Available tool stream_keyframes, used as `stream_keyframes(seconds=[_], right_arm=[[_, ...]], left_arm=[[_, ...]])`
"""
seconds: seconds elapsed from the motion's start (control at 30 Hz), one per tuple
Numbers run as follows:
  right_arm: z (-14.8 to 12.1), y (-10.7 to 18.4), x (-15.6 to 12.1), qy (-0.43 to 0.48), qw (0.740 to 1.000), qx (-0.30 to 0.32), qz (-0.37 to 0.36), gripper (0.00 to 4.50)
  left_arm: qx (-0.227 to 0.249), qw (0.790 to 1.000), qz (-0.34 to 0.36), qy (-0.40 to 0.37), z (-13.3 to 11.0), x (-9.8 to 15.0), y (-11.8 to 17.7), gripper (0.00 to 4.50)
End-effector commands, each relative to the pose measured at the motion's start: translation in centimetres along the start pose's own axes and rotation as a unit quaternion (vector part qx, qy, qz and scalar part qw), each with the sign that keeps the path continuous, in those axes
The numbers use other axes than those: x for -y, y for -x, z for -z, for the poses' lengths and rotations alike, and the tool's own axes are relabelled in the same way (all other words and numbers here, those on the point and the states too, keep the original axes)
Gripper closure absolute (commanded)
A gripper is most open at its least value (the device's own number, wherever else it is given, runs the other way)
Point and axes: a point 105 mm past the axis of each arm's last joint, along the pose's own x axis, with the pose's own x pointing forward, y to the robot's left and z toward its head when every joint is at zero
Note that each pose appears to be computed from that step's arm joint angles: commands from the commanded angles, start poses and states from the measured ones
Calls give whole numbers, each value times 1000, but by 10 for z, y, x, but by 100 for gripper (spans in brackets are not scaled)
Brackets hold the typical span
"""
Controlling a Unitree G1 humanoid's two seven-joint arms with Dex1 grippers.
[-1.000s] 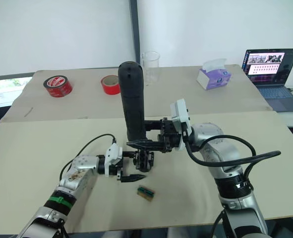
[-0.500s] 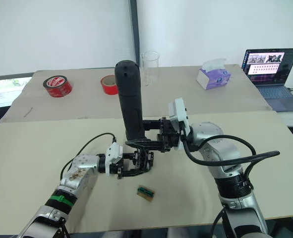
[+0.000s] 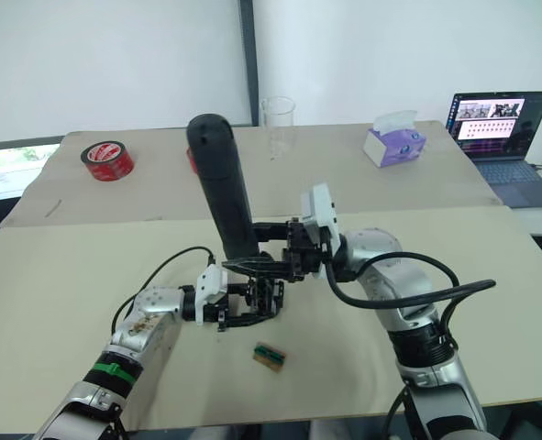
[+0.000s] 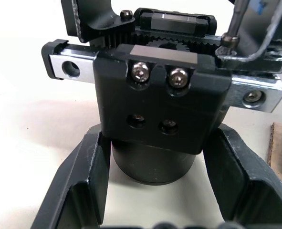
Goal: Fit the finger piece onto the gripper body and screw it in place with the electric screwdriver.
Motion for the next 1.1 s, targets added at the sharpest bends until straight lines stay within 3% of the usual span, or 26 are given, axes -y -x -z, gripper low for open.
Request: stream_keyframes(seconds=[0.03, 0.5, 0.9, 1.1], right_arm=[[28, 4, 3, -35, 998, -43, 20, 258], [67, 14, 0, -97, 989, -108, 32, 258], [73, 15, -15, -87, 990, -112, -5, 258], [74, 25, -6, -86, 990, -110, 24, 258]], left_arm=[[-13, 1000, 13, 13, 9, 7, -4, 221], [-9, 1000, -1, 27, 10, 5, -2, 221], [-14, 999, -5, 31, 13, 5, 1, 221], [-16, 999, -4, 31, 14, 5, 3, 221]])
